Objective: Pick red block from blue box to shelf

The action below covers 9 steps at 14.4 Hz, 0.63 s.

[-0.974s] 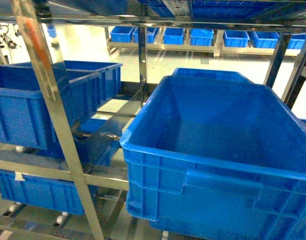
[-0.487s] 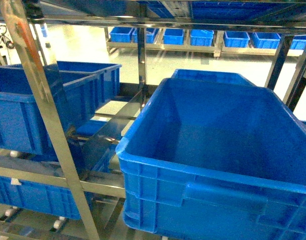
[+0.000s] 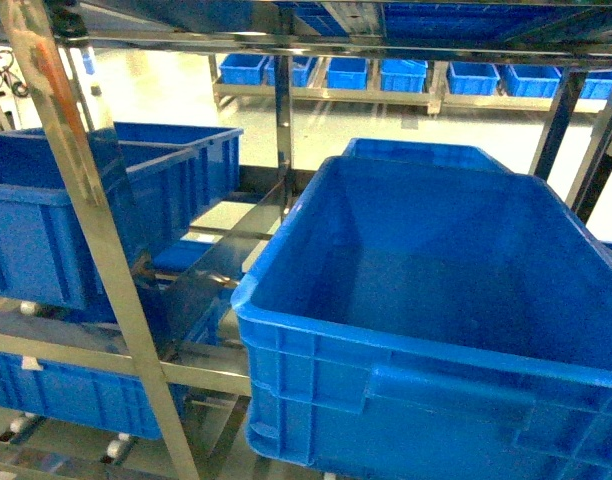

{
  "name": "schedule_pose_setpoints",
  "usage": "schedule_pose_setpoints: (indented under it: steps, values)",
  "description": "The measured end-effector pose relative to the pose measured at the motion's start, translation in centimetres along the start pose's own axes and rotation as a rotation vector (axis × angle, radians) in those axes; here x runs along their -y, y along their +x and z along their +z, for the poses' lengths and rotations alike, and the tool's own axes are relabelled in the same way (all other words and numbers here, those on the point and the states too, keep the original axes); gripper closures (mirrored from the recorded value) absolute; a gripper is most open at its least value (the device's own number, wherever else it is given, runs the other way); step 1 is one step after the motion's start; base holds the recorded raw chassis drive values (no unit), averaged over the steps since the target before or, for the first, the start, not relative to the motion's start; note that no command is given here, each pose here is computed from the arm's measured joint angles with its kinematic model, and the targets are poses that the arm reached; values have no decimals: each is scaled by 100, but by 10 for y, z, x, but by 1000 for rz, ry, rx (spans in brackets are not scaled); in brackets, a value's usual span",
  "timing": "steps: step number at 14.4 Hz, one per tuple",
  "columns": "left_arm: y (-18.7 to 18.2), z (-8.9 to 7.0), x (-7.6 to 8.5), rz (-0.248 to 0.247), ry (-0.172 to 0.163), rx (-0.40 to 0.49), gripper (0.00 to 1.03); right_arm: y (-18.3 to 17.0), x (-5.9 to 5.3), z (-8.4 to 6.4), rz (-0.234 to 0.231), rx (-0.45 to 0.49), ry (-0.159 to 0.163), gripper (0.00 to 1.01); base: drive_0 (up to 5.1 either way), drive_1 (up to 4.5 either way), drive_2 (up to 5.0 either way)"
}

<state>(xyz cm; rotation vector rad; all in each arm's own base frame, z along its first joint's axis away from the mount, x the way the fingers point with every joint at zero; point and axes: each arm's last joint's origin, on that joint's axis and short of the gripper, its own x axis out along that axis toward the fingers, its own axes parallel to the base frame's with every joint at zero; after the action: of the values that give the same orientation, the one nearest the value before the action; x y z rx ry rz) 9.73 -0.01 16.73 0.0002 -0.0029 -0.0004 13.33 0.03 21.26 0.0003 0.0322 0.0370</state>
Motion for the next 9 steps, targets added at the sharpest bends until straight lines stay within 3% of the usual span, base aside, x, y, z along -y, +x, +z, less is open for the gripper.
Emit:
schedule_pose_setpoints:
  steps: [9]
  values:
    - [0, 0, 0, 0, 0, 0, 5, 0, 0, 0, 0, 0, 0, 78, 0, 0, 0]
